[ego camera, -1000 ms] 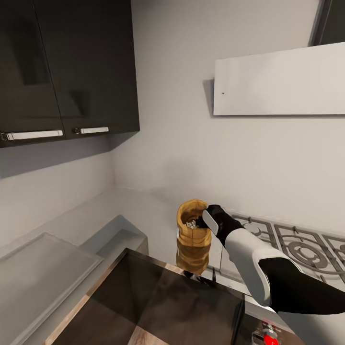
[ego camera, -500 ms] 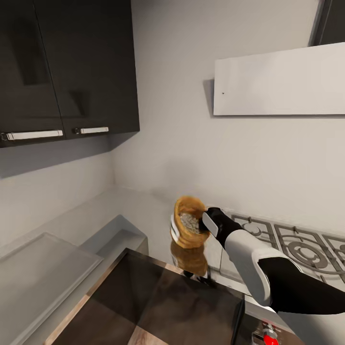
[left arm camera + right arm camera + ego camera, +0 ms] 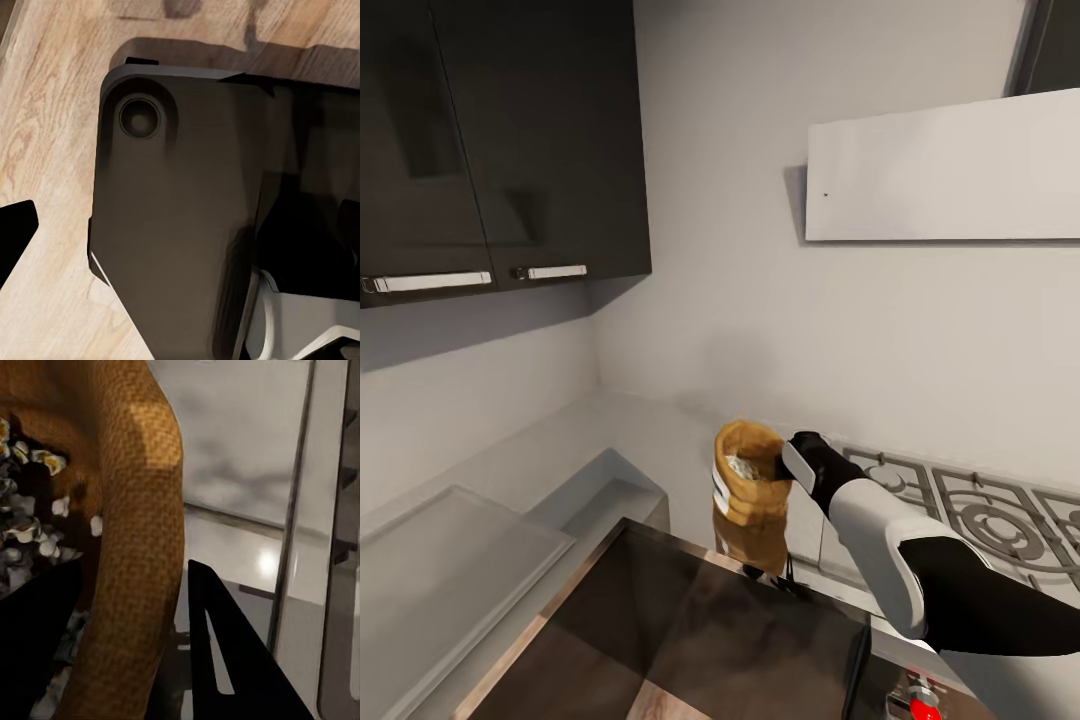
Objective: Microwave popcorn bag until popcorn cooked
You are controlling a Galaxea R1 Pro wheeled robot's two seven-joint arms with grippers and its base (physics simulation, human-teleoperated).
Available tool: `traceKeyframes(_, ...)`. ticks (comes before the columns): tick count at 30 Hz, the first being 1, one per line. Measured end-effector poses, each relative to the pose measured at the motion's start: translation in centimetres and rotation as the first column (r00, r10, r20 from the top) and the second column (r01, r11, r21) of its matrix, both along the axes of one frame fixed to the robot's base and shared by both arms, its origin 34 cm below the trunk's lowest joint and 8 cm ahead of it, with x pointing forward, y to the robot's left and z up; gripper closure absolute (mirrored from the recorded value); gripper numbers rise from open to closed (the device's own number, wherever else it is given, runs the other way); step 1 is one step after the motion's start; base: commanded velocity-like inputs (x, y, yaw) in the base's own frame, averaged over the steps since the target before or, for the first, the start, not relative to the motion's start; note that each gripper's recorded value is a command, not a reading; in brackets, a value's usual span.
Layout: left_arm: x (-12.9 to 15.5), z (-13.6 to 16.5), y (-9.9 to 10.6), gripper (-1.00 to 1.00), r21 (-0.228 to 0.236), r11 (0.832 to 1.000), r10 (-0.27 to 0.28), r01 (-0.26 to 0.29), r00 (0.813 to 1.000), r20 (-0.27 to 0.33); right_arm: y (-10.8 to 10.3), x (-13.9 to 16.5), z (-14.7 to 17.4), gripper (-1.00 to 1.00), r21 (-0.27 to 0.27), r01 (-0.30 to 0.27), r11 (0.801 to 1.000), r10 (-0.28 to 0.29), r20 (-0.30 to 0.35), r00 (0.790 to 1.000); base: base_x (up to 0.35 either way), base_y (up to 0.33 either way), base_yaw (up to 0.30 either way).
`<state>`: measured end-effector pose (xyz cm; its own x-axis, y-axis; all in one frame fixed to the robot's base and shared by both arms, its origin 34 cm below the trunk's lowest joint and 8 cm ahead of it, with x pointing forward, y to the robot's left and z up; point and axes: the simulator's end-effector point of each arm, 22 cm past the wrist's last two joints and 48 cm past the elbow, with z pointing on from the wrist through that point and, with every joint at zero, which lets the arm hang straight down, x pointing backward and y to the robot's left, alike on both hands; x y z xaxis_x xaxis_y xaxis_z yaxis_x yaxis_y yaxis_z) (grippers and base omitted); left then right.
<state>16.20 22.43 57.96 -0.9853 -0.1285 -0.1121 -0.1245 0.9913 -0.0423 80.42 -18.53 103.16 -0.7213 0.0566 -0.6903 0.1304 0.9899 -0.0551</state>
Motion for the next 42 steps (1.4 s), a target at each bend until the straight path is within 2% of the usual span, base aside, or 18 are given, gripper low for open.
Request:
traceKeyframes(3,0.0,0.0,0.0,-1.00,0.000,1.000,0.000,0.000,1.000,0.000,0.0,0.0,0.1,1.00,-0.002,-0.003,1.000,0.003,-0.005,1.000,0.000,0.000,0.000)
traceKeyframes(6,0.0,0.0,0.0,-1.00,0.000,1.000,0.000,0.000,1.000,0.001,-0.1,-0.7,-0.2,1.00,-0.015,-0.014,1.000,0.013,-0.052,0.999,0.000,0.000,0.000)
traceKeyframes(11,0.0,0.0,0.0,-1.00,0.000,1.000,0.001,-0.001,1.000,0.001,0.3,0.4,6.6,1.00,0.002,-0.040,0.999,0.040,-0.008,0.999,0.000,0.000,0.000)
traceKeyframes(13,0.0,0.0,0.0,-1.00,0.000,1.000,0.001,-0.001,1.000,0.000,0.3,0.4,7.8,1.00,0.004,-0.044,0.999,0.044,0.003,0.999,0.000,0.000,0.000)
traceKeyframes(29,0.0,0.0,0.0,-1.00,0.001,1.000,0.000,0.000,1.000,0.000,0.1,0.1,8.1,1.00,-0.006,-0.049,0.999,0.049,-0.018,0.999,-0.010,0.000,0.000)
traceKeyframes(42,0.0,0.0,0.0,-1.00,0.003,1.000,0.006,-0.006,1.000,0.000,0.0,0.2,8.2,1.00,-0.011,-0.048,0.999,0.048,-0.012,0.999,-0.324,0.000,0.000)
